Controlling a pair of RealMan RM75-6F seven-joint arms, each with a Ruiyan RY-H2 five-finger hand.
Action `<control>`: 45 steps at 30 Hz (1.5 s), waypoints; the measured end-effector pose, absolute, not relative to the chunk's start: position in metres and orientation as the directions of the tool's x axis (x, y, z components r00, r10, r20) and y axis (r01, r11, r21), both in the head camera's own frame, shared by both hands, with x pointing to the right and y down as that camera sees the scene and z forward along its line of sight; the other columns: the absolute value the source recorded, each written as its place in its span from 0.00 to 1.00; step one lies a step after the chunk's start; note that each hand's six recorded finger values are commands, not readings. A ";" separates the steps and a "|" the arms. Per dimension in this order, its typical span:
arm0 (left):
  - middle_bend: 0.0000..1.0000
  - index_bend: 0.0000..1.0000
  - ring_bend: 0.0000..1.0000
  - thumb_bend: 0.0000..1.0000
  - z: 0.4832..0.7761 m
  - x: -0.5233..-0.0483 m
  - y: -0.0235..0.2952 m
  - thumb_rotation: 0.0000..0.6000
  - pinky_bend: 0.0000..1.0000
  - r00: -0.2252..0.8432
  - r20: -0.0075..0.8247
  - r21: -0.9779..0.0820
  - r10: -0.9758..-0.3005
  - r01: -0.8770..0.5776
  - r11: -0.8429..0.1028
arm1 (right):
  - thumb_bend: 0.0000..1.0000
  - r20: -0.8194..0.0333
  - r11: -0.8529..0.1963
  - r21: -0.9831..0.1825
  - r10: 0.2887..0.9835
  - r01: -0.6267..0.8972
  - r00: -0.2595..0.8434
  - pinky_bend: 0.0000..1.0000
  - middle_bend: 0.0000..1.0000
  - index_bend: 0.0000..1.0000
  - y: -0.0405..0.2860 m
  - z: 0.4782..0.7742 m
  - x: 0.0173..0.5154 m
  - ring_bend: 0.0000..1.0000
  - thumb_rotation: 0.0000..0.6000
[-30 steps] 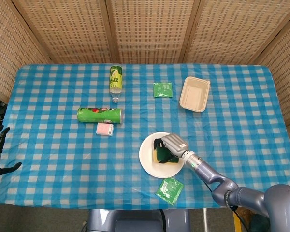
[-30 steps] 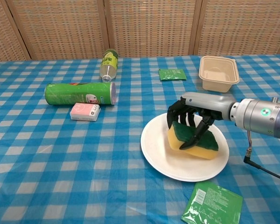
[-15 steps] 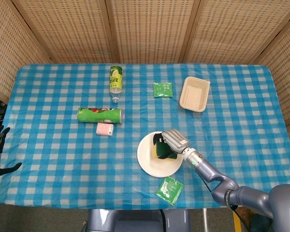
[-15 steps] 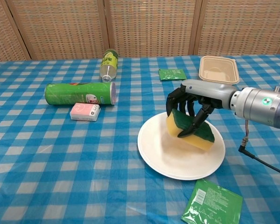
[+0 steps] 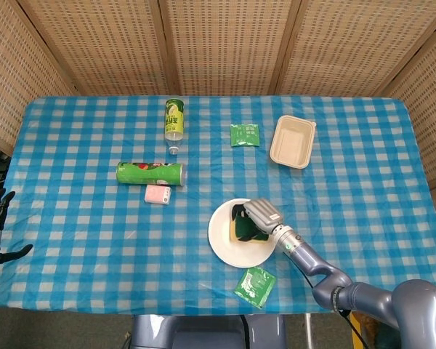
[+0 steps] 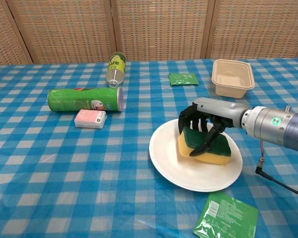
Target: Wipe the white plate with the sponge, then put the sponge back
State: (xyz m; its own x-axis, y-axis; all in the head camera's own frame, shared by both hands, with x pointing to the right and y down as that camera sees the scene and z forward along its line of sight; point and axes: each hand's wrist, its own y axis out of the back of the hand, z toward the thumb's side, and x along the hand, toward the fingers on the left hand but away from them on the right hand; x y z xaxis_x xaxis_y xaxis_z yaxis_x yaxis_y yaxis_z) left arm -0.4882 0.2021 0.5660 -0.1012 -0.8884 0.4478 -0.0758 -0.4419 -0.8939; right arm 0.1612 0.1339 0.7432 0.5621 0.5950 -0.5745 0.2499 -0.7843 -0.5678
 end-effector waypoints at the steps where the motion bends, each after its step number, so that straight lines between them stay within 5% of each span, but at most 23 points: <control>1: 0.00 0.00 0.00 0.00 0.566 -0.488 0.202 1.00 0.00 -0.101 0.448 -0.894 -0.888 -0.076 -0.442 | 0.50 -0.573 -0.784 -0.567 0.596 0.253 0.563 0.59 0.63 0.57 0.134 0.743 0.161 0.54 1.00; 18: 0.00 0.00 0.00 0.00 0.565 -0.485 0.203 1.00 0.00 -0.090 0.447 -0.894 -0.890 -0.078 -0.442 | 0.50 -0.438 -0.717 -0.526 0.689 0.456 0.577 0.58 0.63 0.57 0.121 0.702 0.159 0.54 1.00; 45: 0.00 0.00 0.00 0.00 0.565 -0.486 0.203 1.00 0.00 -0.093 0.448 -0.893 -0.889 -0.079 -0.442 | 0.50 -0.529 -0.766 -0.488 0.641 0.419 0.557 0.58 0.63 0.57 0.151 0.747 0.179 0.54 1.00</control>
